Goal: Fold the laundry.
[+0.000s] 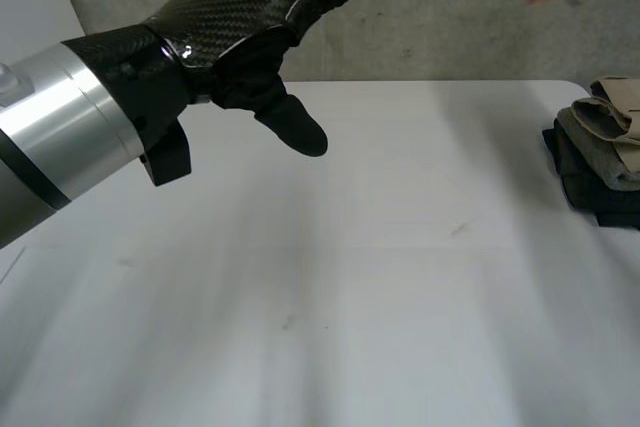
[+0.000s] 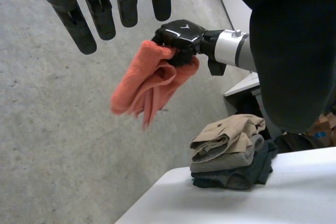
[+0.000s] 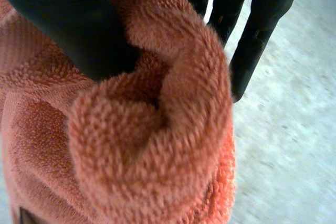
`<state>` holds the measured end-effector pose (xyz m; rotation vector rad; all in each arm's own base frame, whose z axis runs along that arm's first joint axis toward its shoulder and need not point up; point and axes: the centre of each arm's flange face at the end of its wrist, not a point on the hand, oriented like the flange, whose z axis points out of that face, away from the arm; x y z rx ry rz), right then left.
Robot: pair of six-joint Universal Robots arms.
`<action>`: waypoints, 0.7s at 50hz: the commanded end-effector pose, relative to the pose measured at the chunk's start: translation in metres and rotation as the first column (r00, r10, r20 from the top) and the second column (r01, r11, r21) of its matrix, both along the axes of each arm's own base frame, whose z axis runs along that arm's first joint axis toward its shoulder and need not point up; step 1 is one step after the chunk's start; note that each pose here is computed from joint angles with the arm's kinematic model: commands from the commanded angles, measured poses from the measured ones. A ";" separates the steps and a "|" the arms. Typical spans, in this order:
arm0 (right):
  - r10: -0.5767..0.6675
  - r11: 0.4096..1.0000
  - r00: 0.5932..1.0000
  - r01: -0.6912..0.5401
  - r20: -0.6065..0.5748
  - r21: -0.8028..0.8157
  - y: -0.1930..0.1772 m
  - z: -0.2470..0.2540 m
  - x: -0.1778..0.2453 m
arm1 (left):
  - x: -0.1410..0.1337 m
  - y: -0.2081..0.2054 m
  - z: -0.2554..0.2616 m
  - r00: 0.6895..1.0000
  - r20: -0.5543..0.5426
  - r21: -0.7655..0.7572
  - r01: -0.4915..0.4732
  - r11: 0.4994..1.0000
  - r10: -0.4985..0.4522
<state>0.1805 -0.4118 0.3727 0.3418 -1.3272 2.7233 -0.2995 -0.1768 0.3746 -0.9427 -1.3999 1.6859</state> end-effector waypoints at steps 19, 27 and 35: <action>-0.014 0.930 0.971 0.100 -0.238 0.354 -0.088 -0.253 -0.172 | -0.015 0.005 -0.026 0.998 0.045 0.054 0.034 0.998 -0.036; -0.051 0.932 0.985 0.107 -0.167 0.346 -0.085 -0.229 -0.167 | -0.016 0.006 -0.023 0.998 0.049 0.035 0.034 0.999 -0.036; -0.114 0.904 0.989 0.144 -0.097 0.403 -0.066 -0.181 -0.171 | -0.015 0.010 -0.021 0.998 0.046 0.028 0.037 0.999 -0.039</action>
